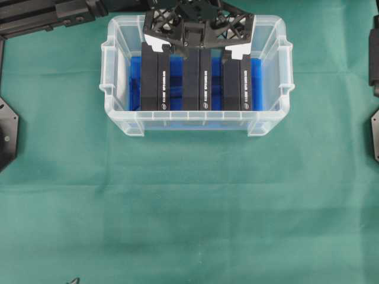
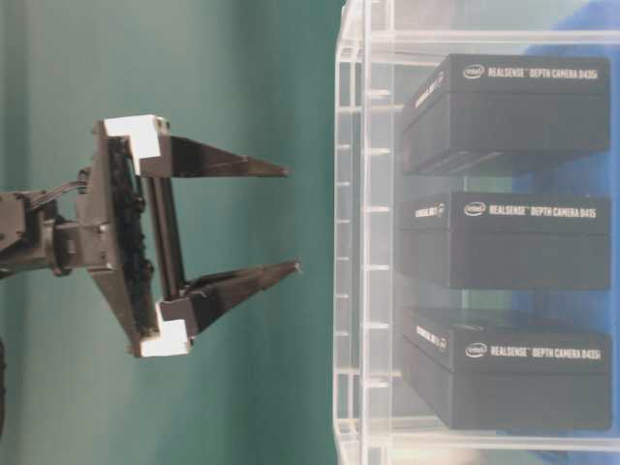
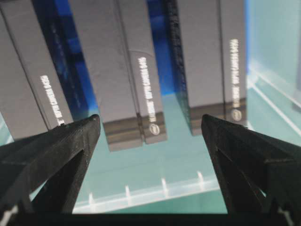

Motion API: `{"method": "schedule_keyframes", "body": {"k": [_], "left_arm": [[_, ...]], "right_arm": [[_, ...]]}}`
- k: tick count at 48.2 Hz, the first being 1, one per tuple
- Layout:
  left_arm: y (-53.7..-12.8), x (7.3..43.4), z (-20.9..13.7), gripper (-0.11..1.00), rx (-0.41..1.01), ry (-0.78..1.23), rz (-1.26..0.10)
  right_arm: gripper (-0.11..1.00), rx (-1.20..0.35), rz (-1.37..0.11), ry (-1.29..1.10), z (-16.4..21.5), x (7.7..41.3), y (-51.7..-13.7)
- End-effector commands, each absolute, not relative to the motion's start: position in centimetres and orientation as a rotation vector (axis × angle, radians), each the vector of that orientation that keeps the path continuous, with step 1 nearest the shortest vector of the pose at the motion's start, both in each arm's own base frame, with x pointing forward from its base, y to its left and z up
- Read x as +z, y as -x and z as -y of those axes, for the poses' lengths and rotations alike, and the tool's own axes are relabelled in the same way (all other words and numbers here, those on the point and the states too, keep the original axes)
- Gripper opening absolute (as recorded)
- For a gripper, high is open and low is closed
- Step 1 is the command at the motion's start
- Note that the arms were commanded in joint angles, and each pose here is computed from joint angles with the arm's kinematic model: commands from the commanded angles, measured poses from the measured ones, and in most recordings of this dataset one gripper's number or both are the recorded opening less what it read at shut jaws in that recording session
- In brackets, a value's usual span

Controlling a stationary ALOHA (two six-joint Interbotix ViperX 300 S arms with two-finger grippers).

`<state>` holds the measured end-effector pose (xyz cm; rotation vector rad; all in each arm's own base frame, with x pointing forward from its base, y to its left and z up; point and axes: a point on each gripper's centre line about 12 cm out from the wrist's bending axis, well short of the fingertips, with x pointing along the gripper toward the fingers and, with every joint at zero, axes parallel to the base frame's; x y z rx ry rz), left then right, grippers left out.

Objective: Take the box out of the case with the left arm.
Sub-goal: 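Lower the left gripper around the middle black boxes and close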

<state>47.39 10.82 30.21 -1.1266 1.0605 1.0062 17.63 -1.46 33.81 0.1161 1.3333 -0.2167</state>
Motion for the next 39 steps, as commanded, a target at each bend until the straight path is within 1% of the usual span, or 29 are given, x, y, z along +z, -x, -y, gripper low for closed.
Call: {"method": "schedule_keyframes", "body": {"k": [1,16,39], "left_arm": [[-47.2,31.1,-10.8,0.88,0.989,1.130,-1.027],[-47.2,28.2,-10.7,0.88,0.989,1.127,-1.030],[-46.7,26.4,-11.0,0.88,1.005,1.130,-1.028]], "right_arm": [[0.02,-0.219,-1.298,-0.118,1.5,34.8,-17.8],[0.02,-0.219,-1.301,-0.118,1.5,34.7,-17.8],[0.02,-0.217,-1.287,-0.118,1.5,34.7,-17.9]]}}
